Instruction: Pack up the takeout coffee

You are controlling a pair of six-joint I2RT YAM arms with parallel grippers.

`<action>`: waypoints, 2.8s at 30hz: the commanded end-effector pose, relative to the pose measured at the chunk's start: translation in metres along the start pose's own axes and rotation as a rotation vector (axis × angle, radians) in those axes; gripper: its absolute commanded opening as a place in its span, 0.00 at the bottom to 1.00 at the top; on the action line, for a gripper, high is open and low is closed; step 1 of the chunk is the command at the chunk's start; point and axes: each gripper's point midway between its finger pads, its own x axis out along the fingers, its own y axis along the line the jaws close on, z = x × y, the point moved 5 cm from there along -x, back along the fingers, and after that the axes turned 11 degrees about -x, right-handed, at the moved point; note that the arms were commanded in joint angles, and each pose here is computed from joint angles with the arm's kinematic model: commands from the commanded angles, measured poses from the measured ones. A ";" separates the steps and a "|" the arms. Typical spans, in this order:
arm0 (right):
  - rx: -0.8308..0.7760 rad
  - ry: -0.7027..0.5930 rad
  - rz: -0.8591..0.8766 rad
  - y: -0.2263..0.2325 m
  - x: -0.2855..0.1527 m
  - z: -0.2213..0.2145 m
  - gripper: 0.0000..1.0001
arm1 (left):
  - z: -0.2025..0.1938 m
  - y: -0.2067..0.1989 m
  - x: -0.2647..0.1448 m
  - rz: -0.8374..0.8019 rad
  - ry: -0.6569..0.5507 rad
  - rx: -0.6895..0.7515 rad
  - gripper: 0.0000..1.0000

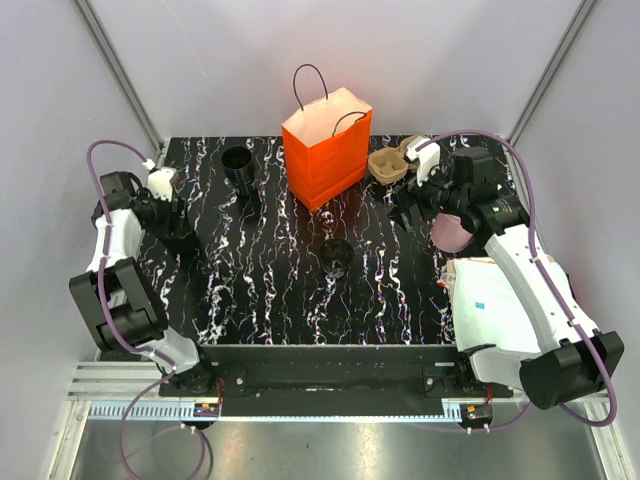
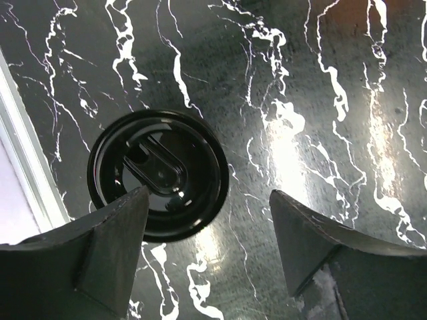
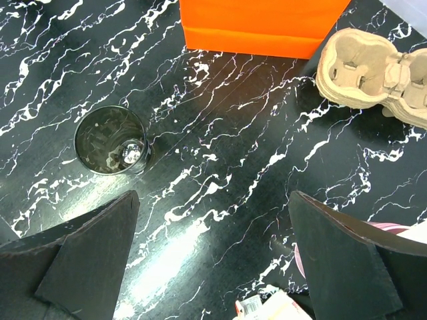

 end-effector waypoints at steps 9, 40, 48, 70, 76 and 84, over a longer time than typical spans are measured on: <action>-0.014 -0.055 0.011 0.001 -0.001 0.013 1.00 | 0.013 0.007 0.017 0.017 -0.038 0.061 0.61; -0.006 -0.062 0.025 0.004 -0.003 0.013 1.00 | -0.009 0.011 0.034 0.025 0.028 0.064 0.35; -0.008 -0.071 0.020 0.004 -0.005 0.016 1.00 | -0.003 0.006 0.027 0.017 0.007 0.068 0.28; -0.017 -0.089 0.023 0.007 -0.014 0.021 1.00 | 0.015 0.001 0.004 0.032 -0.044 0.110 0.51; -0.016 -0.090 0.026 0.008 -0.014 0.021 1.00 | 0.017 0.011 0.017 0.040 -0.021 0.106 0.51; -0.013 -0.085 0.030 0.008 -0.012 0.020 1.00 | 0.016 0.014 0.022 0.041 -0.005 0.099 0.40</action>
